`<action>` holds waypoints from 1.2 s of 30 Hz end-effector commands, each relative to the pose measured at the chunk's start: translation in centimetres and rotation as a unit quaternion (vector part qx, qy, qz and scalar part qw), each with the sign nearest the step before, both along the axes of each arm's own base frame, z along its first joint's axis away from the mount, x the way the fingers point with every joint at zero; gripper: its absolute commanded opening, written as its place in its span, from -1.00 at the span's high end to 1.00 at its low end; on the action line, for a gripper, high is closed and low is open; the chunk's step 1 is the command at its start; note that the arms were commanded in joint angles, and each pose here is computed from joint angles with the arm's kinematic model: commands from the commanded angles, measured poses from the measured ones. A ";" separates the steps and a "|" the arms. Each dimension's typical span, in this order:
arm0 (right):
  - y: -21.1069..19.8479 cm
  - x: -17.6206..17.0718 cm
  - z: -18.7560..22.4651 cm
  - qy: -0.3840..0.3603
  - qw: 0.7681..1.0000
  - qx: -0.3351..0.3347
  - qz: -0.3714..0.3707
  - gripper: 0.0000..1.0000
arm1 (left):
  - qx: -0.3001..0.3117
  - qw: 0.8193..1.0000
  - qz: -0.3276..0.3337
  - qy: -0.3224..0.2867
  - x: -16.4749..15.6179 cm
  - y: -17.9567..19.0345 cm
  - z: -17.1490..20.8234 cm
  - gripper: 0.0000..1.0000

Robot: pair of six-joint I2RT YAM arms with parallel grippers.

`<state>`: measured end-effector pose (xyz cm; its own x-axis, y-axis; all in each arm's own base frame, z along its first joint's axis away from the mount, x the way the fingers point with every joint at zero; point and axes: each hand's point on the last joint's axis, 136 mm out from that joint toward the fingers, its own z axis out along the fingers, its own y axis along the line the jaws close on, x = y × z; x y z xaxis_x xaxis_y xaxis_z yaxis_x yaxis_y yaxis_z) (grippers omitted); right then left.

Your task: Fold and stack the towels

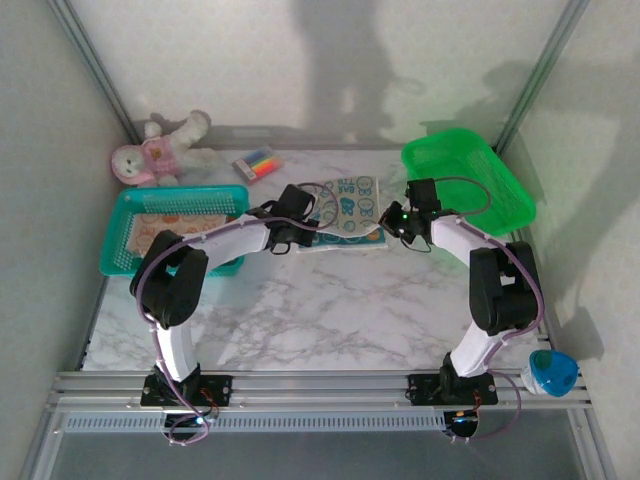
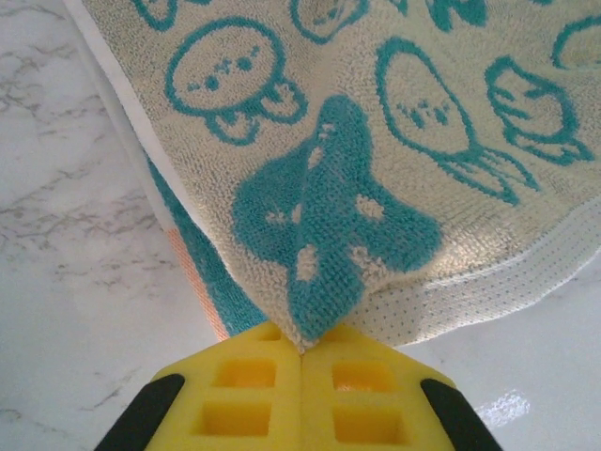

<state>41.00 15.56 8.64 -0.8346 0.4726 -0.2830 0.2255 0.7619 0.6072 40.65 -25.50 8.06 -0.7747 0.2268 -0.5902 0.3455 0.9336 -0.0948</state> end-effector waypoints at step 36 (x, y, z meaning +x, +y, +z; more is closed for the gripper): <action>-2.2 -1.9 -1.2 0.015 0.990 -0.121 0.067 0.15 | -0.062 0.988 0.129 0.051 -1.5 4.2 -0.8 -0.11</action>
